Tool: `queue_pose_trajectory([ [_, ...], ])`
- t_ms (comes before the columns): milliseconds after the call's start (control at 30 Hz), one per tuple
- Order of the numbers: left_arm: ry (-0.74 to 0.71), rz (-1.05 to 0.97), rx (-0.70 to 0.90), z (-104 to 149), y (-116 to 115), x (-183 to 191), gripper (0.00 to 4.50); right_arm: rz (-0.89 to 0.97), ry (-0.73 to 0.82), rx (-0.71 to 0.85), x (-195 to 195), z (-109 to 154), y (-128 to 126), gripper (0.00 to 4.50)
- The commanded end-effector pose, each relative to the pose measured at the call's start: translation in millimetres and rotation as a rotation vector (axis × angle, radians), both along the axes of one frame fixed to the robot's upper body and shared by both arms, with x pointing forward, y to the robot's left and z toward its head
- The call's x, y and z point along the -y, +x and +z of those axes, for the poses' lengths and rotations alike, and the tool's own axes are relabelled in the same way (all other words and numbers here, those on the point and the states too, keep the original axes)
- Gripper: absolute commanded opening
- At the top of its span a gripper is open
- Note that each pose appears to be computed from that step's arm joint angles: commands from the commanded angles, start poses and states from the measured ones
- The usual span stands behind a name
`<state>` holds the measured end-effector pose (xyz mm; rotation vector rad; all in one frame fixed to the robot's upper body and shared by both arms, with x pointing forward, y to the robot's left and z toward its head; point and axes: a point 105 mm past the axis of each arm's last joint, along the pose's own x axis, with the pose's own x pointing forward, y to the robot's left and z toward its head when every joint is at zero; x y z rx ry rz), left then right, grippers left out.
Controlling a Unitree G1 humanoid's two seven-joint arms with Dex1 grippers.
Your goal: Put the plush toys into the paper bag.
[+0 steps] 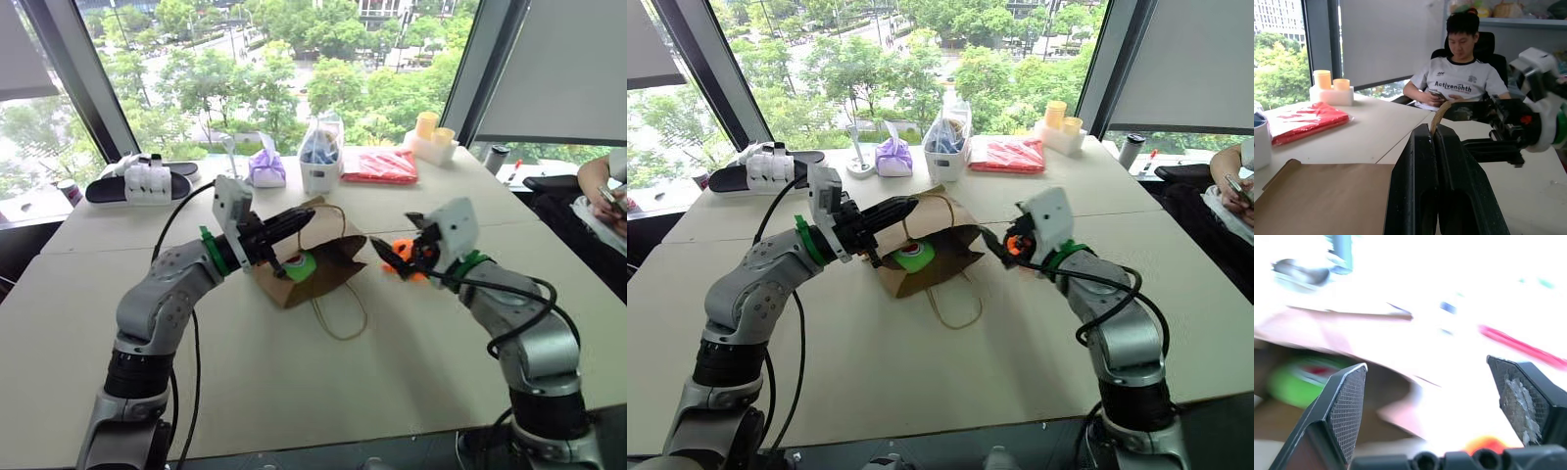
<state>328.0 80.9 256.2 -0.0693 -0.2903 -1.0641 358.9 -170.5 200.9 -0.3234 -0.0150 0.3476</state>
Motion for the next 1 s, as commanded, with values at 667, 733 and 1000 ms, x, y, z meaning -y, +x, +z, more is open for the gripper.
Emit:
queue_pose_trajectory([
  [667,-0.001,0.021,0.069,13,-3,0,0.00,-0.315,0.020,-0.096,34,-71,74,1.91],
  [733,-0.001,0.021,0.067,13,-2,0,0.00,-0.315,0.015,-0.085,36,-68,74,0.87],
  [1000,-0.022,-0.004,0.059,17,-1,3,0.00,-0.165,0.064,-0.002,18,-28,29,0.02],
])
